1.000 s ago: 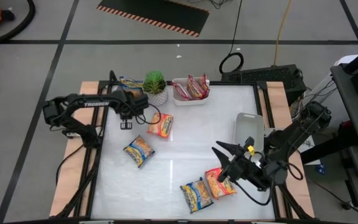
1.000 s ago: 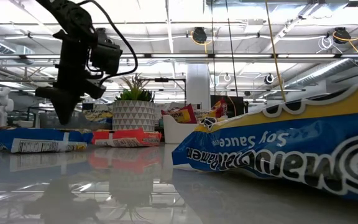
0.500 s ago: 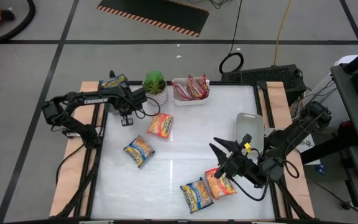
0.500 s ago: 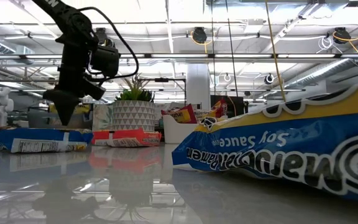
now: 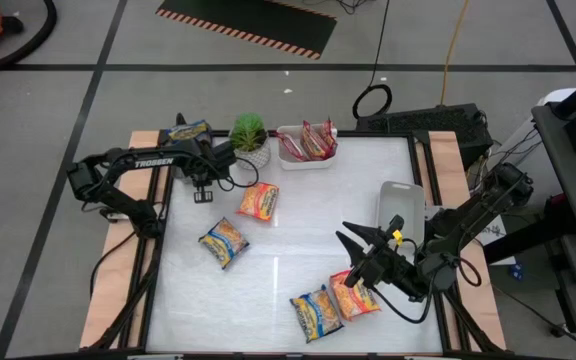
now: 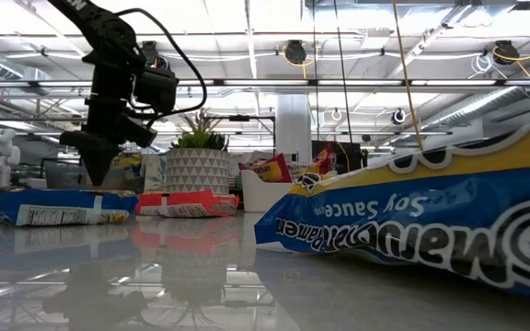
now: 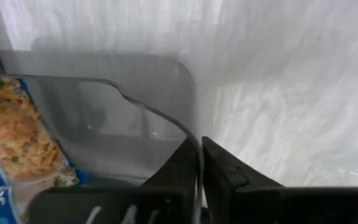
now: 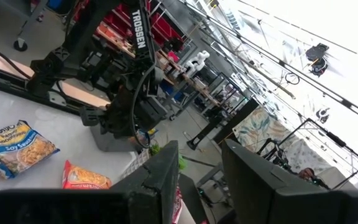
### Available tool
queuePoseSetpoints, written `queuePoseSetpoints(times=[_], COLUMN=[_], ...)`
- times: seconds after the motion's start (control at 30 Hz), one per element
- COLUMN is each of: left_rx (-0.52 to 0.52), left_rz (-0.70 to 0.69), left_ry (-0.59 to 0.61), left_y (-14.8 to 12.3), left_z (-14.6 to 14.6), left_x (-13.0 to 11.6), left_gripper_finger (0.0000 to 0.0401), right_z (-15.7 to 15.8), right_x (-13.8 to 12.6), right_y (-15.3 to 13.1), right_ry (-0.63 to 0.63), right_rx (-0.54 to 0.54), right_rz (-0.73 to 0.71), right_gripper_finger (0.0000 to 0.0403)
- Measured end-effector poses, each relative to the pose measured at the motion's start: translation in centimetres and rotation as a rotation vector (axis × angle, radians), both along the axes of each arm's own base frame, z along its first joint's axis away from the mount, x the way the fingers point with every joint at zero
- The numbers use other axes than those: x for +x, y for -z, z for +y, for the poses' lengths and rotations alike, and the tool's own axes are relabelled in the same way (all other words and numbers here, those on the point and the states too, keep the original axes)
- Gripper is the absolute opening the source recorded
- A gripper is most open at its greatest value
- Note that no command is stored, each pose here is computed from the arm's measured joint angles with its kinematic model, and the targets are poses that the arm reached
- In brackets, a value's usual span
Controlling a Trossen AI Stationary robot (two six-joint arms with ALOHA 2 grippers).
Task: Sort Maruchan noodles
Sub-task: Adjust the black bin, then put the top blue noodle pack into the black bin
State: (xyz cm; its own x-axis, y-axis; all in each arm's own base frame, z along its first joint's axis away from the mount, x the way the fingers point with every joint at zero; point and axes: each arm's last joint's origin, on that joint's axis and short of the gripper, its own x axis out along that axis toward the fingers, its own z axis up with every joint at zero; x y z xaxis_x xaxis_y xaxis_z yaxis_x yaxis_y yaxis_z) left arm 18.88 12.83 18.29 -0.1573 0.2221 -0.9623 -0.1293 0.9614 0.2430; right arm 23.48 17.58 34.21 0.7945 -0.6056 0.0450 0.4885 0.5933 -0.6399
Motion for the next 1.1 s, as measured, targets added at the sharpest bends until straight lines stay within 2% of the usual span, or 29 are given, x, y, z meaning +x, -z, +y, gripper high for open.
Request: queuePoseSetpoints(times=[0.13,0.3,0.43,0.57,0.77,0.97,1.1], left_rx=[0.003,0.089,0.143,0.176,0.222,0.120,0.098], left_rz=[0.005,0.047,0.091,0.095,-0.051,-0.263,-0.340], left_ry=[0.009,0.001,-0.070,-0.172,-0.275,-0.539,-0.602], left_y=[0.0,-0.1,-0.7,-2.1,-4.3,-5.8,-6.2], left_z=[-0.1,-0.4,-1.2,-2.6,-5.5,-8.5,-10.6], left_x=[0.1,0.2,0.0,-0.1,-0.4,-0.9,-0.8], left_gripper_finger=[0.0058,0.0117,0.0151,0.0156,0.0156,0.0157,0.0157], right_z=[0.0,0.0,0.0,0.0,-0.2,-0.2,-0.2], right_x=[0.0,0.0,0.0,0.0,0.1,0.1,0.1], right_y=[0.0,0.0,0.0,0.0,-0.1,-0.1,0.0], right_ry=[0.000,0.000,0.000,0.002,0.006,0.005,0.002], right_rx=[0.008,0.008,0.006,-0.002,0.013,0.040,0.084], right_rz=[-0.006,-0.006,-0.004,0.002,-0.012,-0.033,-0.064], right_gripper_finger=[0.0116,0.0116,0.0116,0.0116,0.0116,0.0116,0.0116])
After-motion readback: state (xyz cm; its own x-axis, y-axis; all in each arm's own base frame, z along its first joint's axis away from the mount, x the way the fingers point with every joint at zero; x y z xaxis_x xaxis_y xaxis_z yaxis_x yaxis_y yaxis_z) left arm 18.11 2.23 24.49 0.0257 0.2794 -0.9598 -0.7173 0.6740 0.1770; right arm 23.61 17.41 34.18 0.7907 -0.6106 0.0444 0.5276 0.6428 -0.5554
